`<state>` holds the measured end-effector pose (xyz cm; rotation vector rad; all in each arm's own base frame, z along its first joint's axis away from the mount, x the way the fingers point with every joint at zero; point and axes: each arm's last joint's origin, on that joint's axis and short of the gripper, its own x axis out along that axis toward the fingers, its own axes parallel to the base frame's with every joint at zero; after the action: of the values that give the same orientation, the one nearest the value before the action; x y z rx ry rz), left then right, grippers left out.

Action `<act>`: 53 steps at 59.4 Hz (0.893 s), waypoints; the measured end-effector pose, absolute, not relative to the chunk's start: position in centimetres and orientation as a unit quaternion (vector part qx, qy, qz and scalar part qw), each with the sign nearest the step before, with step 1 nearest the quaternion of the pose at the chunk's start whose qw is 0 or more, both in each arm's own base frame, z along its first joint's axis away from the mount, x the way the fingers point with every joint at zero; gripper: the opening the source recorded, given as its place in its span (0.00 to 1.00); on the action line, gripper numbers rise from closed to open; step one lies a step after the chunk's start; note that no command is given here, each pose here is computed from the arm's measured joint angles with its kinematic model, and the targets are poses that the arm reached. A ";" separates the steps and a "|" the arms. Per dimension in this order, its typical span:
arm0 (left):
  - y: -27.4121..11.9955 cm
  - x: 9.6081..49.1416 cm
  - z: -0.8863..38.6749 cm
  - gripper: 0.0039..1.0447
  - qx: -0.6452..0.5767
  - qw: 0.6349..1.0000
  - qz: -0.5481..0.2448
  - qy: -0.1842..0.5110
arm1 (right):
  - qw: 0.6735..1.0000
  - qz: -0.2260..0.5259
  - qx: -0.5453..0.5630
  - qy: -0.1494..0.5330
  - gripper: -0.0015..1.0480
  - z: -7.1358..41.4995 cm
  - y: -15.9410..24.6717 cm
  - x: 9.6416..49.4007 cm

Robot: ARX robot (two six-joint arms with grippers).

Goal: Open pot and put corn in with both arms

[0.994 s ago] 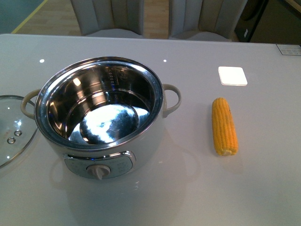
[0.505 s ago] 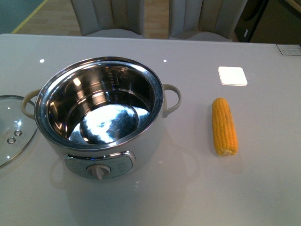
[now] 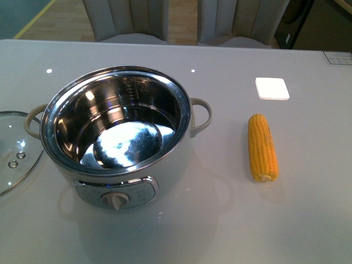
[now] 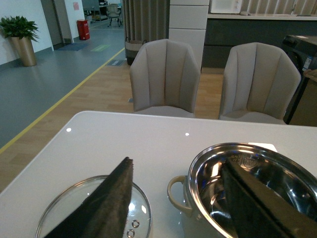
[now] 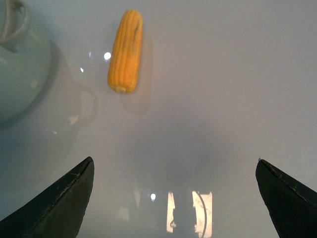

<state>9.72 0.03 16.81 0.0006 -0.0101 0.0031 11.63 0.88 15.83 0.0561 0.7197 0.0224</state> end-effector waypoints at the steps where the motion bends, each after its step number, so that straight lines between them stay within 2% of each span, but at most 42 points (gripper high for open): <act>1: 0.0 9.7 16.8 0.70 0.000 1.000 0.002 -0.005 | 0.935 0.013 0.026 0.352 0.92 15.8 1.0 12.0; 6: 0.0 9.7 16.8 0.87 0.000 1.000 0.001 -0.005 | 0.938 0.025 0.024 0.344 0.92 15.3 1.2 13.8; 10: 0.0 9.7 16.8 0.95 0.001 1.000 0.001 -0.005 | 0.939 0.030 0.021 0.343 0.92 14.8 1.4 15.0; 27: 0.0 9.7 16.8 0.94 0.001 1.000 0.002 -0.005 | 0.921 0.070 0.041 0.381 0.92 11.1 2.1 20.3; 43: 0.0 9.7 16.8 0.94 0.001 1.000 0.001 -0.005 | 0.904 0.064 0.044 0.421 0.92 6.9 2.4 24.2; 53: 0.0 9.7 16.8 0.94 0.001 1.000 0.002 -0.005 | 0.897 0.088 0.031 0.432 0.92 5.6 2.9 26.7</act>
<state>9.72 0.03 16.81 0.0017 -0.0101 0.0031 26.74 2.85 5.64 0.0649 0.8951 0.1831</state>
